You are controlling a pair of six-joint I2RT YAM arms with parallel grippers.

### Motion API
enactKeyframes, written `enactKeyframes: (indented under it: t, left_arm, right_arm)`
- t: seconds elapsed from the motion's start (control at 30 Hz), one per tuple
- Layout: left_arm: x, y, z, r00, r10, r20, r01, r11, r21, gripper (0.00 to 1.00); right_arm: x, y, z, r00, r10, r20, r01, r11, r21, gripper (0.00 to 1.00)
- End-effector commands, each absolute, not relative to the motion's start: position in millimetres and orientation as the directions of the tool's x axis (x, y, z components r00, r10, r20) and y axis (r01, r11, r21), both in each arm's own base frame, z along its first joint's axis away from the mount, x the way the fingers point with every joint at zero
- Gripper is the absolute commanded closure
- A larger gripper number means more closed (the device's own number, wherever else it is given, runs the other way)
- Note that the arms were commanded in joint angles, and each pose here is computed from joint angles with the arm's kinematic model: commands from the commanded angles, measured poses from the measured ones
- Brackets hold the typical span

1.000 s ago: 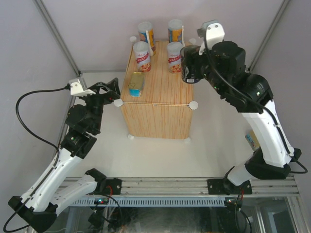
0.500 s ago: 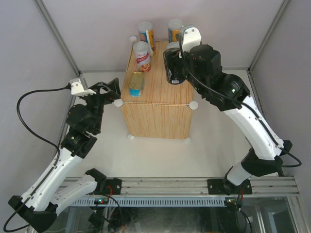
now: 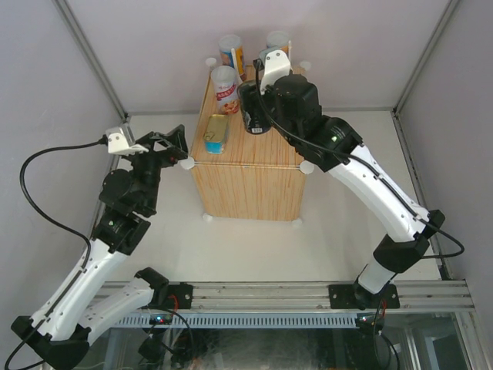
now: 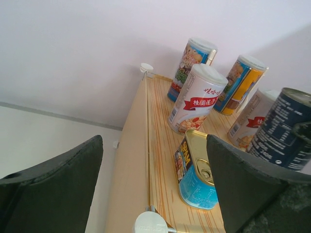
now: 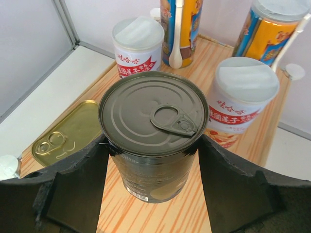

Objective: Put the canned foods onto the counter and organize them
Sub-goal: Place the canned food on the counter.

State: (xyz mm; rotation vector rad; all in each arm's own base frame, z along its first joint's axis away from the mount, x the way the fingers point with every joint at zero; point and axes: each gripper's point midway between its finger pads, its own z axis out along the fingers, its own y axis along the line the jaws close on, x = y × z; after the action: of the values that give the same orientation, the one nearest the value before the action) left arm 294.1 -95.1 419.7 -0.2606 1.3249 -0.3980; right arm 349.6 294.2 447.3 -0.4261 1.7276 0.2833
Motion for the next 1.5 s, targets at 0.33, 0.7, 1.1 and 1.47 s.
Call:
enactKeyframes:
  t: [0.33, 0.7, 1.1, 1.47]
  left_arm:
    - [284, -88, 436, 0.222, -0.411, -0.884, 0.146, 0.911, -0.387, 0.09]
    - [288, -94, 434, 0.205, -0.418, -0.885, 0.160, 0.906, -0.391, 0.09]
    - [287, -94, 433, 0.203, -0.423, -0.883, 0.161, 0.904, -0.396, 0.09]
    - [285, -93, 434, 0.205, -0.428, -0.880, 0.166, 0.902, -0.399, 0.09]
  right_arm:
    - [381, 311, 499, 0.030, 0.099, -0.995, -0.443, 0.893, 0.075, 1.00]
    - [397, 306, 480, 0.034, 0.108, -0.994, -0.422, 0.903, 0.083, 1.00]
    - [402, 296, 470, 0.068, 0.105, -0.992, -0.396, 0.916, 0.070, 1.00]
    - [402, 289, 465, 0.063, 0.096, -0.993, -0.366, 0.928, 0.066, 1.00]
